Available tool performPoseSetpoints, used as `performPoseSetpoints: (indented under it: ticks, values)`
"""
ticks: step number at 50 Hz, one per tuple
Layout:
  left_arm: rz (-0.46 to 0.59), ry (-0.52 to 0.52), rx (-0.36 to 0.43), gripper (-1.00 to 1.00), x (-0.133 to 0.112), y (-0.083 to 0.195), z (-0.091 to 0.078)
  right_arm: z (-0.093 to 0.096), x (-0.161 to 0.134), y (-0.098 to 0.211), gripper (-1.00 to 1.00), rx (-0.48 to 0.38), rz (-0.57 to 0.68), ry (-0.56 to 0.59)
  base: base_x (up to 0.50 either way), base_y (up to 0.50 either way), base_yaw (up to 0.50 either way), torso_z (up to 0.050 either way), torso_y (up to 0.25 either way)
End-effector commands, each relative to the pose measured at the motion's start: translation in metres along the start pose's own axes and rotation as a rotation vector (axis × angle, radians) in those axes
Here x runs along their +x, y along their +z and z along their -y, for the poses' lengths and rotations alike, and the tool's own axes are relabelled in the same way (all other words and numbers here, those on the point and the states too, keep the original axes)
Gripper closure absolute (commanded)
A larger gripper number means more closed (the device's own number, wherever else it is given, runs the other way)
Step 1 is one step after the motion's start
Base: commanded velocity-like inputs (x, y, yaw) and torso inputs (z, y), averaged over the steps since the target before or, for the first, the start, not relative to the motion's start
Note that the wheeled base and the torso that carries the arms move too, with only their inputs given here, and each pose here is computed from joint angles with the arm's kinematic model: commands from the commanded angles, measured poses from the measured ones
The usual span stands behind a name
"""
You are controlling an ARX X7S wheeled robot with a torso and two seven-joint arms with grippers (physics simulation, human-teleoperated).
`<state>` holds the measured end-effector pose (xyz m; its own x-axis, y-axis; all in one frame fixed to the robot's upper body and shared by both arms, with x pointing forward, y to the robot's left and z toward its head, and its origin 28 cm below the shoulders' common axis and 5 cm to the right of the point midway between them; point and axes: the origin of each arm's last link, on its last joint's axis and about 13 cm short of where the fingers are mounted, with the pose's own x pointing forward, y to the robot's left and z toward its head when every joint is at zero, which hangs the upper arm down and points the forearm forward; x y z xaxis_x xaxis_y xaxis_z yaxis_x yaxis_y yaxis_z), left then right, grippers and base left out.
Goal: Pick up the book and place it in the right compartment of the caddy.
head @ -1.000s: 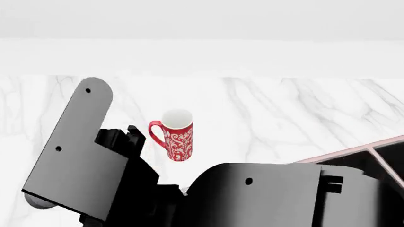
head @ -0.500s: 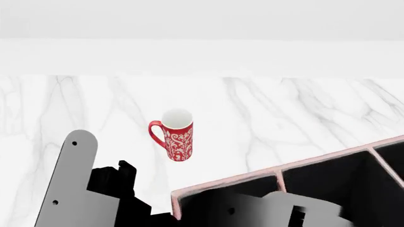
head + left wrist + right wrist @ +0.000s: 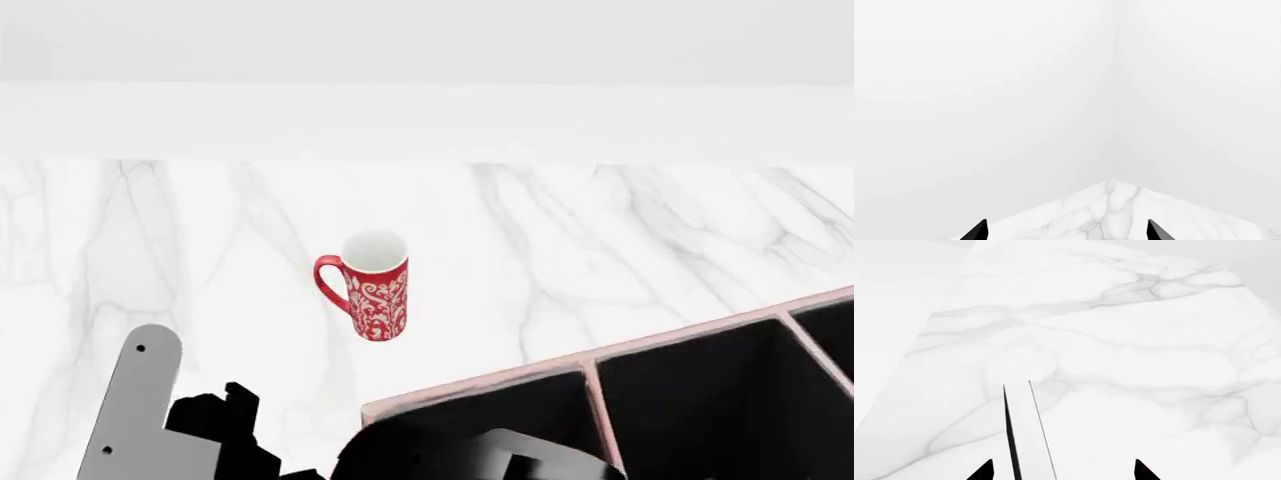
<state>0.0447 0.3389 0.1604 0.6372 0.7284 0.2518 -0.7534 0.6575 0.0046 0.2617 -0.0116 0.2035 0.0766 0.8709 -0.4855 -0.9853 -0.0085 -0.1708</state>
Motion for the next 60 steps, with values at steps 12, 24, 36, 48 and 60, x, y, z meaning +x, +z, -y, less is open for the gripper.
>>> performPoseSetpoints:
  ticks: [12,24,36,48,60]
  values:
    - [-0.001,-0.003,0.006,-1.00,0.000,-0.001,0.000,0.008,0.046,-0.034,-1.00,0.059,-0.031,0.090,0.00,0.00,0.00,0.000,0.000]
    - [-0.003,-0.004,0.008,-1.00,-0.001,-0.003,-0.001,0.007,0.060,-0.045,-1.00,0.082,-0.038,0.129,0.00,0.00,0.00,0.000,0.000]
    - [-0.004,-0.013,0.010,-1.00,0.000,-0.004,0.001,0.004,0.070,-0.053,-1.00,0.098,-0.030,0.167,0.00,0.00,0.00,0.000,0.000]
    - [-0.002,-0.018,0.010,-1.00,0.000,-0.005,0.002,0.003,0.081,-0.067,-1.00,0.121,-0.058,0.191,0.00,0.00,0.00,0.000,0.000]
    - [-0.005,-0.022,0.015,-1.00,-0.001,-0.006,0.003,0.003,0.091,-0.086,-1.00,0.149,-0.099,0.196,0.00,0.00,0.00,0.000,0.000]
